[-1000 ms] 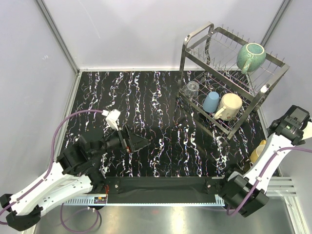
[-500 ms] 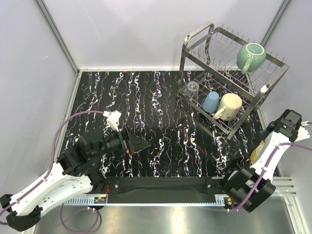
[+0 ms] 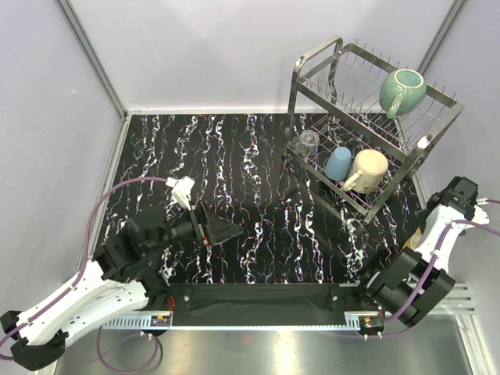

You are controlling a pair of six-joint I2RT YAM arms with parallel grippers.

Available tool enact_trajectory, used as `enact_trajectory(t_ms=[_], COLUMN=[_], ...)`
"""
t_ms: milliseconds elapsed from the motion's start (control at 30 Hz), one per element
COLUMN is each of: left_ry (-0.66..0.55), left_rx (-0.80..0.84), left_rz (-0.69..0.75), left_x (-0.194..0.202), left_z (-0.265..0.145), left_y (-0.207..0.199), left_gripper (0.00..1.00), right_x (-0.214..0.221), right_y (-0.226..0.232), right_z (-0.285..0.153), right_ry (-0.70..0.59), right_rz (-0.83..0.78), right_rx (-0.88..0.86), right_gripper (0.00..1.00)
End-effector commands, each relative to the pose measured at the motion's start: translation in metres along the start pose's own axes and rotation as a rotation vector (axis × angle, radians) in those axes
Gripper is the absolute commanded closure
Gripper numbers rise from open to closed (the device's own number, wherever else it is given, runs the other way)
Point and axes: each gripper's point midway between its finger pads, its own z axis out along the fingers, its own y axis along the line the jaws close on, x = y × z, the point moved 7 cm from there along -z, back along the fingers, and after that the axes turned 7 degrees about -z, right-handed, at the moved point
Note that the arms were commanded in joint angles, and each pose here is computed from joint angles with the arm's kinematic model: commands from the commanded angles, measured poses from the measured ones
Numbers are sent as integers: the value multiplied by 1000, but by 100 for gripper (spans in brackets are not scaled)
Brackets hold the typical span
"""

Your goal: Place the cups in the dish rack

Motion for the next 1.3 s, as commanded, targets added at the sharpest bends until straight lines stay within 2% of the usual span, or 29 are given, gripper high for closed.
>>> enact_trajectory(t_ms=[0,133,167,267,367,467,533,700,1067,1267], left_ry=[-3,-3,-5,-6,-8,-8,-10,-20,-25,-39], left_rx=[64,64,67,67,67,71,71,64,72,133], left_rz=[8,6,6,2,-2,-4,-4,-6,1,28], left_x=[-2,-2,-2,-2,-2,-2,-2,-2,-3,-9], left_z=[-1,1,1,2,3,2,1,-2,-3,-1], left_y=[-10,-10,-11,-10,-10,-10,-10,-8,-12,-24], left_gripper=[5,5,5,5,5,6,5,6,6,5], right_x=[-3,2,3,4,2,1,0,-9,-78,-102], right_y=[3,2,2,1,0,-1,-2,-5,-8,-9], right_z=[6,18,20,22,19,15,12,-15,-185,-289], right_ry=[-16,13,17,29,15,5,-2,-47,-399,-588], right_rz=[31,31,34,31,32,34,35,50,25,10], right_rx=[-10,19,27,43,42,45,44,34,-183,-382], right_gripper=[48,54,61,69,71,85,100,100,100,100])
